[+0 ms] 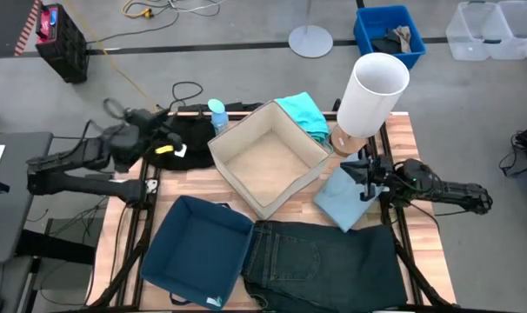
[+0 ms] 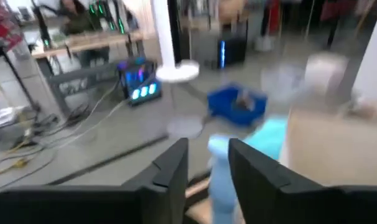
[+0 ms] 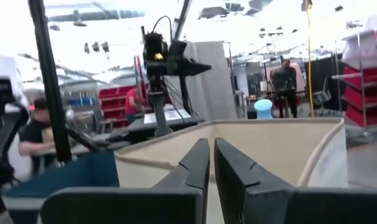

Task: Sort clothes
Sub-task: Put the black shirt into the white laundry organizer

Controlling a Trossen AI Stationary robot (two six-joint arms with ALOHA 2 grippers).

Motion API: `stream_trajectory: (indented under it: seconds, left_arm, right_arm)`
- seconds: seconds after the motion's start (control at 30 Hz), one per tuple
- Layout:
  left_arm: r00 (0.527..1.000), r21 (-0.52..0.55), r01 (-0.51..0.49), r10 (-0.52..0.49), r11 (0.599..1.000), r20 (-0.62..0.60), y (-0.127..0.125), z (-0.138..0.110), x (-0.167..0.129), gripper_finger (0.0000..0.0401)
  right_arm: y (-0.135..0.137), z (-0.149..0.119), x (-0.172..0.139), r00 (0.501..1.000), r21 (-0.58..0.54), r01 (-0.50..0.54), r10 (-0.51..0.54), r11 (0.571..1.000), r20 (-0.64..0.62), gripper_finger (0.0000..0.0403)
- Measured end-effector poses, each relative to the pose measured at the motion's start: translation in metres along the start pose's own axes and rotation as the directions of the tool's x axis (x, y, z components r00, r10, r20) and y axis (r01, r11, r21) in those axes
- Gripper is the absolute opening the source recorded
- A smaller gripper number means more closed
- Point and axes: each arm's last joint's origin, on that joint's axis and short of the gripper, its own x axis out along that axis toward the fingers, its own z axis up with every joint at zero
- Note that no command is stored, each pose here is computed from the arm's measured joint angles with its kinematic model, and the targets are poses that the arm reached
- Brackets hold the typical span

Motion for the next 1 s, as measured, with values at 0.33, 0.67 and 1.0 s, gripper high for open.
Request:
stream_trajectory:
  seconds: [0.33, 0.67, 1.0]
  left_arm:
    - [0.884, 0.12, 0.019, 0.039, 0.993, -0.466, 0.007, -0.029, 0.073, 0.0215]
    - [0.618, 0.058, 0.026, 0.03, 0.998, -0.786, 0.033, -0.076, 0.154, 0.0219]
    - [0.374, 0.032, -0.015, 0.036, 0.999, -0.927, 0.027, -0.126, 0.196, 0.0219]
  right_arm:
    - [0.0, 0.024, -0.002, 0.981, 0.387, -0.072, -0.005, 0.919, 0.195, 0.0047]
    - [-0.001, 0.026, -0.002, 0.977, 0.56, -0.102, -0.023, 0.822, 0.213, 0.0047]
    - [-0.001, 0.026, -0.002, 0.978, 0.698, -0.142, -0.011, 0.702, 0.21, 0.0047]
